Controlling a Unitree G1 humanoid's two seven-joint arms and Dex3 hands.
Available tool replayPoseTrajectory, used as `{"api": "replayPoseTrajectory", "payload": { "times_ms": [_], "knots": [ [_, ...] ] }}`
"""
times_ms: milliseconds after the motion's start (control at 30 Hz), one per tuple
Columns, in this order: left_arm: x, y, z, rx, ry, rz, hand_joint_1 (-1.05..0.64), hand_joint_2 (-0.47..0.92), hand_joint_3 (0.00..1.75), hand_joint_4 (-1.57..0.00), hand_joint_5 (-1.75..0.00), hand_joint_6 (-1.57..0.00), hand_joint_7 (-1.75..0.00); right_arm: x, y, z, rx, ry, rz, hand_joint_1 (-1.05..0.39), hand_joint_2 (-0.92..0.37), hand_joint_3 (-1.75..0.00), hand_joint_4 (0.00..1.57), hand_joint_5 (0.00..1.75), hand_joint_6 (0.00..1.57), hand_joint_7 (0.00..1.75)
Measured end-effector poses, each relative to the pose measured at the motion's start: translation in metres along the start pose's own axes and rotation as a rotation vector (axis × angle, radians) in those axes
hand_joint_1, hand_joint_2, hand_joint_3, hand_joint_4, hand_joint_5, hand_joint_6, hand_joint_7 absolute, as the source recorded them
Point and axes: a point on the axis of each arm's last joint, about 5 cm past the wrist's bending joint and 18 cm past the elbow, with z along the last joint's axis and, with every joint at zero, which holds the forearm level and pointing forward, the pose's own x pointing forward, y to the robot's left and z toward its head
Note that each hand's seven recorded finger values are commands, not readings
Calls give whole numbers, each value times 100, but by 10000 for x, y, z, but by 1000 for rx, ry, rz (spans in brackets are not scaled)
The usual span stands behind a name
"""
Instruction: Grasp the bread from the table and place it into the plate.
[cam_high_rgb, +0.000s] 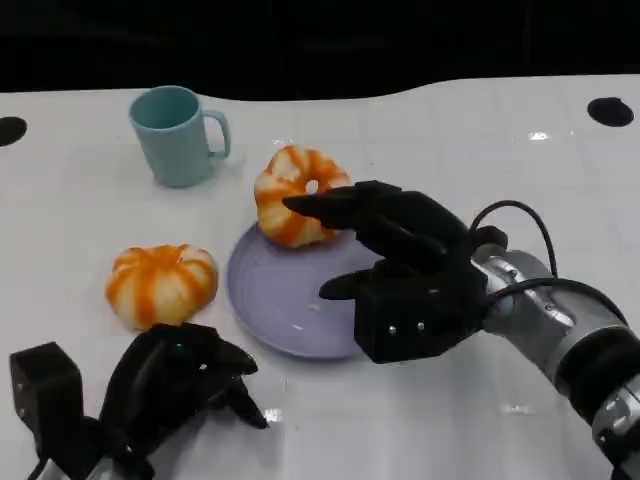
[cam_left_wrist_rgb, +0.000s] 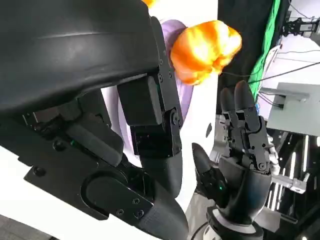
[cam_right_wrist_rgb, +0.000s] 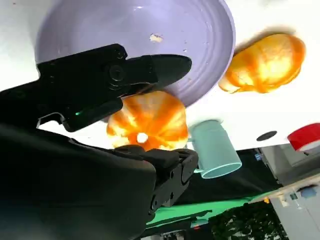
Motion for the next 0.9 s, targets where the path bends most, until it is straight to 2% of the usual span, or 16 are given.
{"api": "replayPoseTrajectory", "payload": {
  "times_ms": [200, 400, 533, 700, 733, 900],
  "knots": [
    [0, 0, -1, 0, 0, 0, -105, 74, 0, -157, -59, -157, -17, -68, -28, -29, 5, -6, -10, -78, -92, -18, 14, 28, 26, 6],
    [0, 0, -1, 0, 1, 2, -105, 74, 0, -157, -59, -157, -18, -127, -55, -64, 1, -11, -27, -76, -92, -17, 20, 34, 32, 8],
    [1, -1, -1, 0, 1, 2, -105, 74, 0, -157, -60, -157, -18, -184, -31, -83, 13, -22, -37, -72, -92, -15, 27, 39, 39, 10],
    [1, 0, -3, -1, 2, 3, -105, 74, 0, -157, -60, -157, -18, -301, -40, -111, 16, -53, -91, -69, -92, -14, 34, 46, 46, 11],
    [1, 0, -4, -1, 3, 3, -105, 74, 0, -157, -60, -157, -18, -331, -46, -120, 15, -58, -105, -68, -92, -13, 31, 55, 48, 11],
    [2, -2, -7, -4, 3, 4, -105, 73, 0, -157, -61, -157, -19, -509, -47, -157, 29, -73, -160, -61, -92, -7, 30, 73, 55, 12]
  ]
}}
